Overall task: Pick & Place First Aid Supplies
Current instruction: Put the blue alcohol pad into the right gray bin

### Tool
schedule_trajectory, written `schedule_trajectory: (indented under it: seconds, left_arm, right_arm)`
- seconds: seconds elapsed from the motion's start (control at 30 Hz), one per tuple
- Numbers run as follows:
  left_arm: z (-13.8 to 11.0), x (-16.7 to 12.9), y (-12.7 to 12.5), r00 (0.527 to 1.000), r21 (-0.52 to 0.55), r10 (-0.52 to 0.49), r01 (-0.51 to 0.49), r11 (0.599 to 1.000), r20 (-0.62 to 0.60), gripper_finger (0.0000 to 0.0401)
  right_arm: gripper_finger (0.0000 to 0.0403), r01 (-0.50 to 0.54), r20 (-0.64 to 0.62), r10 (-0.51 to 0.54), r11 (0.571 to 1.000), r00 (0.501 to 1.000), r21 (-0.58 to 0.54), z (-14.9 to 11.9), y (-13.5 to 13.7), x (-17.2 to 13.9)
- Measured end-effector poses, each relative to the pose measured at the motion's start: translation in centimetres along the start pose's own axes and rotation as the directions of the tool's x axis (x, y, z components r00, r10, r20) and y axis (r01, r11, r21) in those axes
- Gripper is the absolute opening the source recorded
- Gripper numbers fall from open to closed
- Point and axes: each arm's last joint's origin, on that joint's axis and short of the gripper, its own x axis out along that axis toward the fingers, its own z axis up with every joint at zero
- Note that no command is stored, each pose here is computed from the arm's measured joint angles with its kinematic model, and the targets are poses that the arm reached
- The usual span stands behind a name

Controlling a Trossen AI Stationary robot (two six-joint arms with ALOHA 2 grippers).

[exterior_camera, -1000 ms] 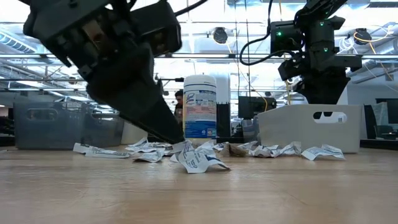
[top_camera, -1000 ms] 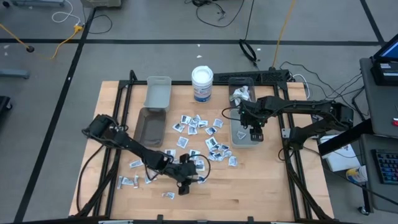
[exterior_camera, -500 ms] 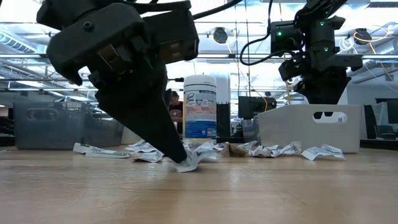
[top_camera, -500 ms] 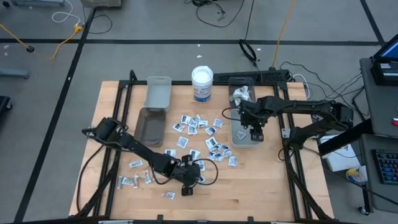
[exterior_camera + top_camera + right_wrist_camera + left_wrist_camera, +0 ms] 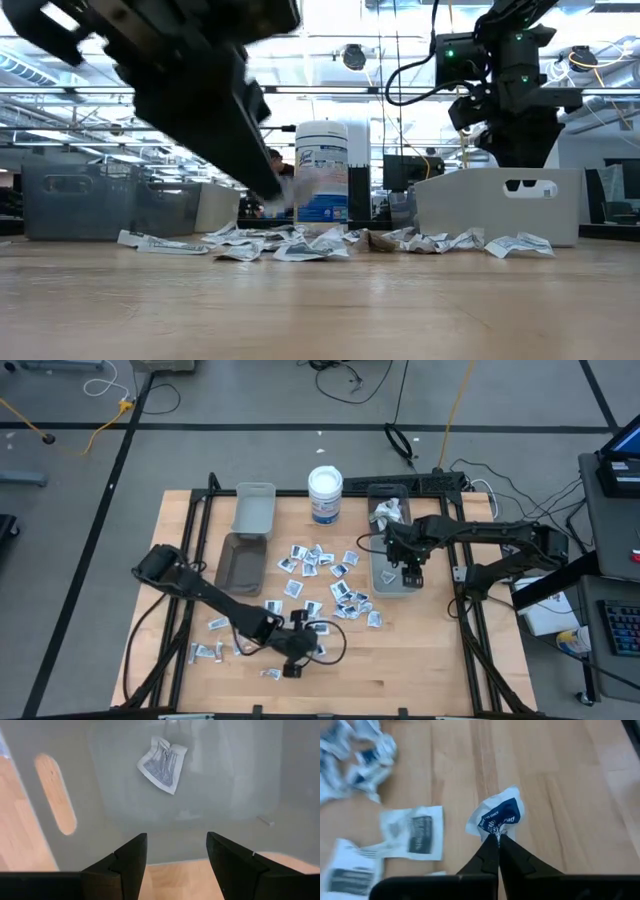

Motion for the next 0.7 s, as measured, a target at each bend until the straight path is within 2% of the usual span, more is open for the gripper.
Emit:
schedule_trajectory:
  seconds: [0.2, 0.4, 0.6, 0.7]
  left_arm:
    - [-0.2, -2.7, 0.3, 0.986, 0.068, 0.108, -0.117, 0.991, 0.126, 0.0002]
    - [-2.5, -5.0, 2.2, 0.957, 0.062, 0.121, -0.142, 0.988, 0.263, 0.0001]
    - [-4.6, -6.4, 5.3, 0.909, 0.021, 0.124, -0.144, 0.989, 0.397, 0.0001]
    - [-5.1, -6.6, 6.9, 0.889, 0.024, 0.088, -0.111, 0.994, 0.449, 0.0001]
  right_arm:
    - [0.0199, 0.004, 0.176, -0.007, 1.0, 0.984, 0.016, 1.3, 1.3, -0.6]
    - [0.0199, 0.003, 0.353, 0.006, 1.0, 0.935, -0.025, 2.3, 2.7, -1.8]
    - [0.0199, -0.03, 0.558, 0.042, 0.999, 0.828, -0.03, 3.4, 4.2, -3.6]
    - [0.0199, -0.044, 0.673, 0.061, 0.998, 0.737, -0.043, 4.3, 5.2, -4.4]
